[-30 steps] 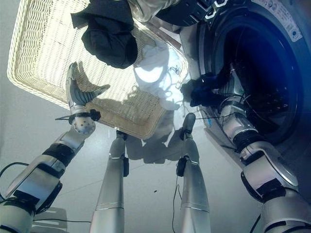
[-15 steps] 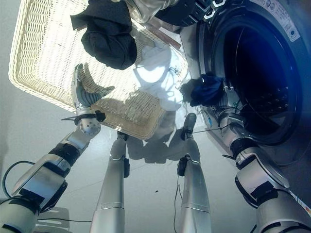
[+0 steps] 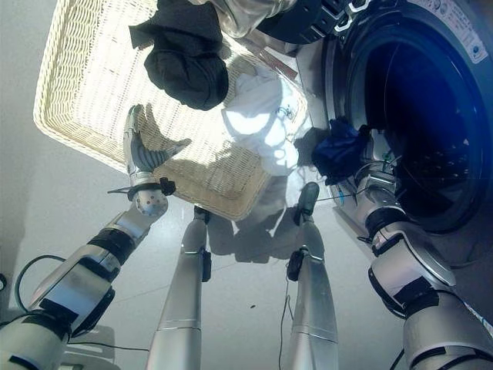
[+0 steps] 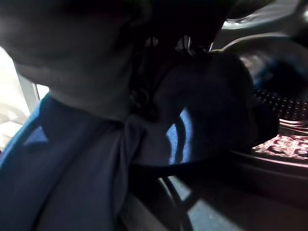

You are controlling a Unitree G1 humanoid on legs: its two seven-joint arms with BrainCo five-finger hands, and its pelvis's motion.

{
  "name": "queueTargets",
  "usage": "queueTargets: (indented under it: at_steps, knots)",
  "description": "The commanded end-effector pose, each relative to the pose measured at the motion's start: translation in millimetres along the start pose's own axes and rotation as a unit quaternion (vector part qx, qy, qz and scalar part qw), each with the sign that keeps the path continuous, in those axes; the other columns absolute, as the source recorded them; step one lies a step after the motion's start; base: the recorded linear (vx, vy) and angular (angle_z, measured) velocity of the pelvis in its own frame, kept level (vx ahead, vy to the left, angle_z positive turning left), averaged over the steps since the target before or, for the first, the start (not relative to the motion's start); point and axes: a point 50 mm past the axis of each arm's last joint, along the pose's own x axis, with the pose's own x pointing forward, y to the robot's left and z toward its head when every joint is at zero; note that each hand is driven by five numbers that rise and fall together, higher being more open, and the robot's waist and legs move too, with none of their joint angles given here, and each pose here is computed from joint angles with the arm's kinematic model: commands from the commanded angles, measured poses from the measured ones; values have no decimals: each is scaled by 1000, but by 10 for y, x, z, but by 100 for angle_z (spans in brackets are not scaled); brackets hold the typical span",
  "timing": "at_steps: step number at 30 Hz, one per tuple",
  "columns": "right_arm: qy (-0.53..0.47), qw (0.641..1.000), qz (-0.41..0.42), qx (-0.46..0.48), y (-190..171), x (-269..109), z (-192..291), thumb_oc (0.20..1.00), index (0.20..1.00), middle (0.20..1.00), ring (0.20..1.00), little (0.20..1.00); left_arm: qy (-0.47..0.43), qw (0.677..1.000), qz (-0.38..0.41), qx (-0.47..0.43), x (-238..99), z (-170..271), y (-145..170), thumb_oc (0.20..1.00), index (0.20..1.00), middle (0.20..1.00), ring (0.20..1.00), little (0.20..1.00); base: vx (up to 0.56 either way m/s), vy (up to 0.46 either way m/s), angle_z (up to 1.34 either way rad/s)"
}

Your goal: Put the clothes into the washing machine.

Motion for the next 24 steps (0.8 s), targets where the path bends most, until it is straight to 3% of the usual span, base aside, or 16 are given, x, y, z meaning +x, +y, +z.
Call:
queueTargets:
  at_steps: [1,7,8,9,10,11,13,14,15,16,17,18,20,24]
  knots:
    - [-1,998,-62,-26,-208,128,-196,200,200,200,200,200,-15,999,22,-42,9,122,-31,1000,1000,1000,1000,1000,0,0,0]
    - [-26,998,-65,9,-221,129,-99,200,200,200,200,200,-15,999,24,-46,-1,130,-34,1000,1000,1000,1000,1000,0,0,0]
    - [-20,997,-57,38,-205,121,-89,200,200,200,200,200,-16,998,25,-47,3,137,-33,1000,1000,1000,1000,1000,0,0,0]
    - [52,984,-39,169,-165,106,-160,200,200,200,200,200,-17,998,29,-50,-7,131,-19,1000,1000,1000,1000,1000,0,0,0]
    - [88,969,-50,224,-183,113,-217,200,200,200,200,200,-20,998,30,-48,-2,116,9,1000,1000,1000,1000,1000,0,0,0]
    - [132,950,-67,276,-207,119,-297,200,200,200,200,200,-22,998,31,-46,0,99,38,1000,1000,1000,1000,1000,0,-43,4]
    - [252,858,-131,428,-294,130,-589,200,200,200,200,200,-29,998,36,-39,-32,55,104,1000,1000,1000,1000,1000,11,-70,2]
    - [274,833,-145,458,-329,140,-658,200,200,200,200,200,-30,998,37,-39,-41,41,125,1000,1000,1000,1000,1000,15,-97,-2]
    - [319,758,-198,533,-424,146,-822,200,200,200,200,200,-35,998,42,-42,-83,11,176,1000,1000,1000,1000,1000,7,-78,-2]
    - [334,727,-224,556,-470,144,-888,200,200,200,200,200,-39,997,44,-42,-98,5,196,1000,1000,1000,1000,1000,3,-58,-1]
    - [336,721,-231,560,-486,146,-905,200,200,200,200,200,-39,997,44,-42,-103,3,199,1000,1000,1000,1000,1000,0,0,0]
    - [350,674,-281,587,-628,167,-1016,200,200,200,200,200,-49,997,48,-43,-123,9,232,1000,1000,1000,1000,1000,0,0,0]
    - [361,632,-321,605,-784,195,-1145,200,200,200,200,200,-64,996,53,-37,-106,36,267,1000,1000,1000,1000,1000,4,23,-5]
    - [370,572,-371,631,-1003,211,-1405,200,200,200,200,200,-120,991,57,7,5,147,357,1000,1000,1000,1000,1000,0,25,-5]
